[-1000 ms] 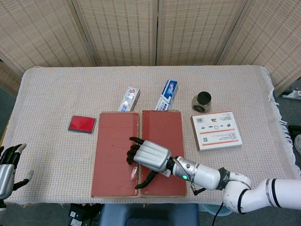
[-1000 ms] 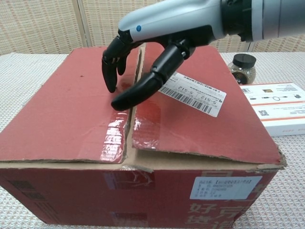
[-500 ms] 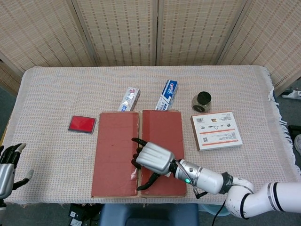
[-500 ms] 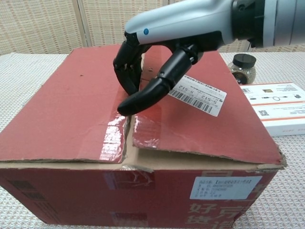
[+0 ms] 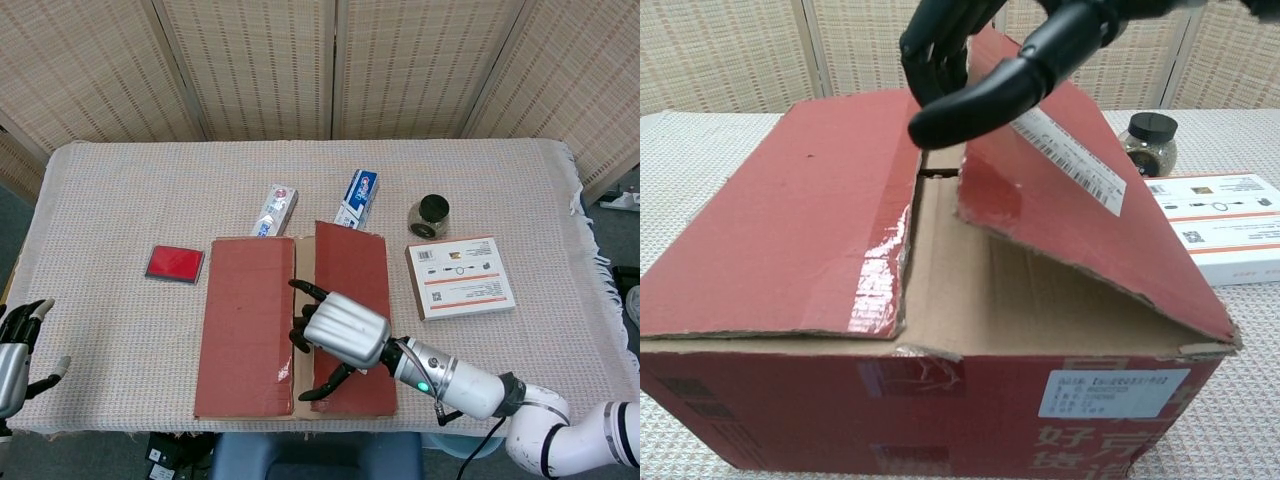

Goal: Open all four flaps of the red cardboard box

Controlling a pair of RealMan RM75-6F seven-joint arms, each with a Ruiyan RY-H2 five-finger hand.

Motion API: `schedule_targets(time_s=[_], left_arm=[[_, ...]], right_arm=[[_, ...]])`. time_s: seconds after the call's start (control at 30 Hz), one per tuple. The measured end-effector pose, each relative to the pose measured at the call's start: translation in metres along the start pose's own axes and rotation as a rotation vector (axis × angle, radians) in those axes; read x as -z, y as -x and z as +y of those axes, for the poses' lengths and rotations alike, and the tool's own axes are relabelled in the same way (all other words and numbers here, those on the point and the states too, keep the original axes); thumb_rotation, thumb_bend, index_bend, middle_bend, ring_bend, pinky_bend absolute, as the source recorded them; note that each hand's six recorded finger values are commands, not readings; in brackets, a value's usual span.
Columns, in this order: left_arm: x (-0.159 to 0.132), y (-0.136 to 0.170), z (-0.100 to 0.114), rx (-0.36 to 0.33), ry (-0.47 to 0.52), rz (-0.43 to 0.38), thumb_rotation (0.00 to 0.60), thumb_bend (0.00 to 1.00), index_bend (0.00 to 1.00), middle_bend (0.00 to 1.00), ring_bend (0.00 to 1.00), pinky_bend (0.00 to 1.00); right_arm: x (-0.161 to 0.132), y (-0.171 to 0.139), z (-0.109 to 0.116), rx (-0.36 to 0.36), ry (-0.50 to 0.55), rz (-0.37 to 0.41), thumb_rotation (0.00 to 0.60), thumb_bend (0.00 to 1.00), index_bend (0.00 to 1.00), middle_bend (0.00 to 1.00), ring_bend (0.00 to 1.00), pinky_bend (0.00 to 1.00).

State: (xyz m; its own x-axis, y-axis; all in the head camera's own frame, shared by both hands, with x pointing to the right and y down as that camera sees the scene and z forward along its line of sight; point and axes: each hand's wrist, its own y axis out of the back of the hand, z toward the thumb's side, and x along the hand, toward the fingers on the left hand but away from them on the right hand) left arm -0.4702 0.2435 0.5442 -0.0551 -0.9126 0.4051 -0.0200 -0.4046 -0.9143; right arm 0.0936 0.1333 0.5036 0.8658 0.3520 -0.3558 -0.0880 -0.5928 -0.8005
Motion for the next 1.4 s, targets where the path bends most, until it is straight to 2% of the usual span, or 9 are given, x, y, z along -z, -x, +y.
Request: schedule_targets(time_s=[0.5,0.83,1.17,1.4], left_arm=[[-0.014,-0.007,0.013,-0.028,-0.011,-0.037,0.6,0.33,0.13,0.15,0.14,0.0],[-0.035,-0.017,0.022,-0.039,-0.007,-0.107,0.6,0.33,0.13,0.15,0.14,0.0],[-0.073,-0.033,0.036,-0.036,0.044,-0.265,0.6,0.33,0.14,0.15,0.15,0.0],[-0.113,-0.046,0.046,-0.021,0.082,-0.445,0.6,0.32,0.17,0.16,0.17,0.0]], right_arm=[[0.023,-0.075,0.039,0.14,0.017,-0.1,0.175,0.0,0.53,0.53,0.43,0.0],[0.046,-0.13,0.044,0.195,0.085,-0.211,0.173,0.0,0.53,0.53,0.43,0.0],[0.076,-0.182,0.03,0.212,0.159,-0.347,0.173,0.0,0.53,0.53,0.43,0.0],[0.086,-0.202,0.019,0.229,0.2,-0.402,0.173,0.0,0.53,0.53,0.43,0.0]])
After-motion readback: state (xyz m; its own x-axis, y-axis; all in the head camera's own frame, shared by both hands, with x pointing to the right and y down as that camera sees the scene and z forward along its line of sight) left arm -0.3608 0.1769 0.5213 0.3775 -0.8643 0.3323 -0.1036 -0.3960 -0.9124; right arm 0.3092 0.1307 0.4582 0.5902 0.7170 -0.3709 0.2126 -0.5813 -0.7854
